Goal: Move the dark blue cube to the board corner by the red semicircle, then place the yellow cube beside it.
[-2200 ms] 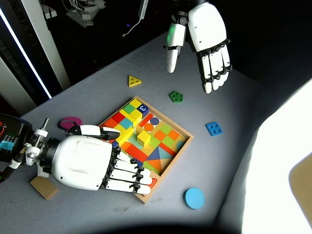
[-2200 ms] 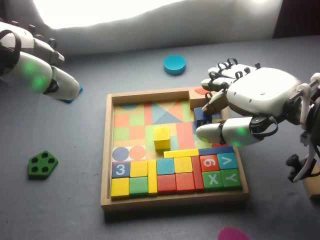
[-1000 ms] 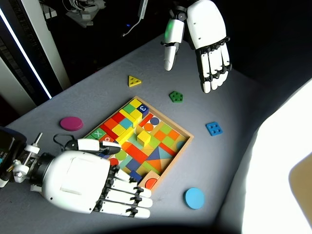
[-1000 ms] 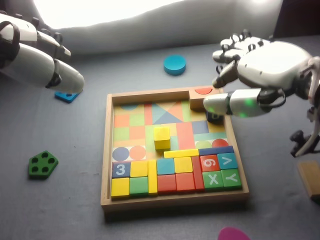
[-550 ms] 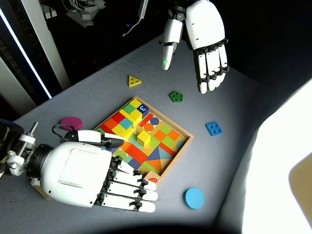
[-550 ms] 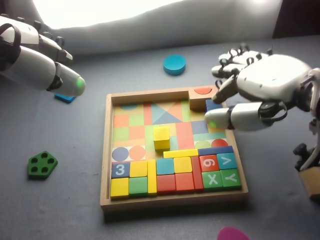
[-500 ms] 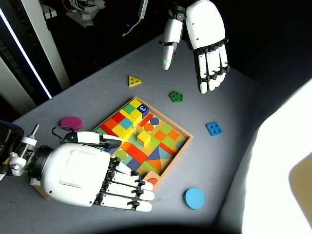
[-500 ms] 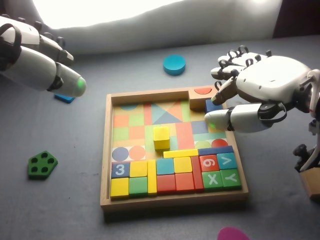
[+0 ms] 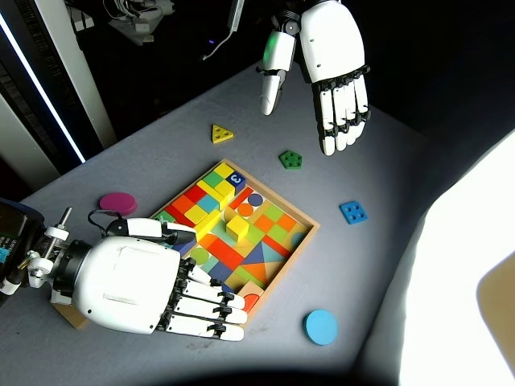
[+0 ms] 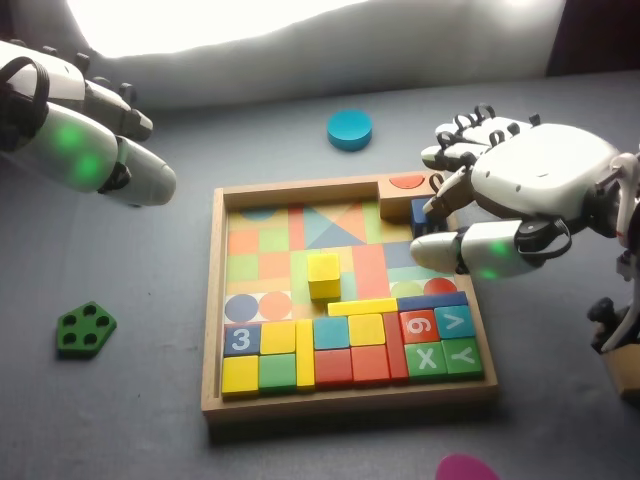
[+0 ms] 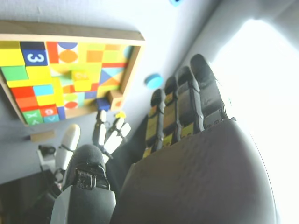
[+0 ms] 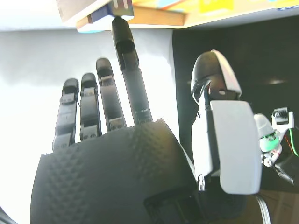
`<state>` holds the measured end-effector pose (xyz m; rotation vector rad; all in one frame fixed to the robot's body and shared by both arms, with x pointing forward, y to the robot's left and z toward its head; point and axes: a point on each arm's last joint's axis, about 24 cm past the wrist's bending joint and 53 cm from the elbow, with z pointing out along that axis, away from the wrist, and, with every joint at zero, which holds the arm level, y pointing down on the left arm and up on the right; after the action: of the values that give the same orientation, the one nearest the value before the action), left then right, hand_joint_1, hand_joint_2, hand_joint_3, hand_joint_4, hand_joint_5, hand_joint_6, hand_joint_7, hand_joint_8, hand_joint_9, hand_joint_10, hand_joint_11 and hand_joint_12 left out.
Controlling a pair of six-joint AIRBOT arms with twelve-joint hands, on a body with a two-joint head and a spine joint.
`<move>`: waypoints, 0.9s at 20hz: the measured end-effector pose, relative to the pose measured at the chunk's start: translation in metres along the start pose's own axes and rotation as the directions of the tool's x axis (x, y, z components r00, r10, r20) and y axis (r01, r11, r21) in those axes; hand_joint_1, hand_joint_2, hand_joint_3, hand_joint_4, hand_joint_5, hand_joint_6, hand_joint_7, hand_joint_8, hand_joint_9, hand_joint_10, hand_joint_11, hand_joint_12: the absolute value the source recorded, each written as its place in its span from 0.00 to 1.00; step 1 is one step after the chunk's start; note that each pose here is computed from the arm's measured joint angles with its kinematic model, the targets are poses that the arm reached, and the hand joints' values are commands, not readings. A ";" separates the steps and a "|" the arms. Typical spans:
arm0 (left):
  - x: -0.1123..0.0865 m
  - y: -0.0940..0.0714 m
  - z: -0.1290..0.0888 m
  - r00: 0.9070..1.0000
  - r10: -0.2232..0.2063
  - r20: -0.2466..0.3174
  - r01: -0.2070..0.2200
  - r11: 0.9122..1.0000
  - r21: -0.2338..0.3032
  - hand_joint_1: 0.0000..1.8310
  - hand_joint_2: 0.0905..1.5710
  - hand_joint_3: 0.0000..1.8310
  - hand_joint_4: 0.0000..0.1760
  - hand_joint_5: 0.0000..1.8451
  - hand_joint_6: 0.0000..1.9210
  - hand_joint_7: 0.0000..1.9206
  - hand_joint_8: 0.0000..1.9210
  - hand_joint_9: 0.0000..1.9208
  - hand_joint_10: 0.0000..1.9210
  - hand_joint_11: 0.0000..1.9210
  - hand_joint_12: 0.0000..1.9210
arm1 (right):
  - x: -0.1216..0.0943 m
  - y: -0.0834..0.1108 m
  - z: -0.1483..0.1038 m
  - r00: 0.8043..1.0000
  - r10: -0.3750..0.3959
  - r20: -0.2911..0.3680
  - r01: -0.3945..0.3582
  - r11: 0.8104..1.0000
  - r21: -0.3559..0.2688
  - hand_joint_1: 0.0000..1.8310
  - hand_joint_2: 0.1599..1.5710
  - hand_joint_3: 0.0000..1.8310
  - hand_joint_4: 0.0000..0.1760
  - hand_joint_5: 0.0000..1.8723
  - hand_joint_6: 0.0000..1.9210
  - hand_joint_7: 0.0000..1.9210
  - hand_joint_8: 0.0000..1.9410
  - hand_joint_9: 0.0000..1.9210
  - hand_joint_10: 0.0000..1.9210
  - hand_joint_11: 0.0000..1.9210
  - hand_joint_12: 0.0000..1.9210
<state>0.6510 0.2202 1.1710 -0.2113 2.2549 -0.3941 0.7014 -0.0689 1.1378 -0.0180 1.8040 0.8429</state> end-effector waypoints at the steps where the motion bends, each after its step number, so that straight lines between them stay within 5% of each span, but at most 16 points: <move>1: 0.001 0.001 0.000 1.000 -0.001 -0.004 0.001 1.000 -0.003 0.00 0.75 0.00 0.07 0.07 0.00 0.07 0.00 0.06 0.00 0.00 0.23 | -0.001 -0.002 0.001 1.000 -0.003 0.005 0.003 1.000 0.002 0.00 0.72 0.00 0.00 0.39 0.00 0.09 0.00 0.00 0.00 0.00 0.00; 8: 0.004 0.000 0.000 1.000 -0.015 -0.015 0.015 1.000 0.002 0.00 0.75 0.00 0.08 0.07 0.00 0.07 0.00 0.07 0.00 0.00 0.24 | -0.004 -0.003 0.004 1.000 -0.003 0.020 0.003 1.000 0.004 0.00 0.73 0.00 0.00 0.39 0.00 0.09 0.00 0.00 0.00 0.00 0.00; 18: 0.016 -0.003 0.000 0.999 -0.020 -0.040 0.020 1.000 0.000 0.00 0.75 0.00 0.11 0.07 0.00 0.07 0.00 0.07 0.00 0.00 0.24 | -0.031 0.022 0.004 0.997 0.032 0.067 -0.029 0.999 -0.041 0.00 0.73 0.00 0.00 0.39 0.00 0.09 0.00 0.00 0.00 0.00 0.00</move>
<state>0.6409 0.2131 1.1603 -0.2273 2.2933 -0.4124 0.7084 -0.0620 1.1748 0.0117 1.7278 0.8915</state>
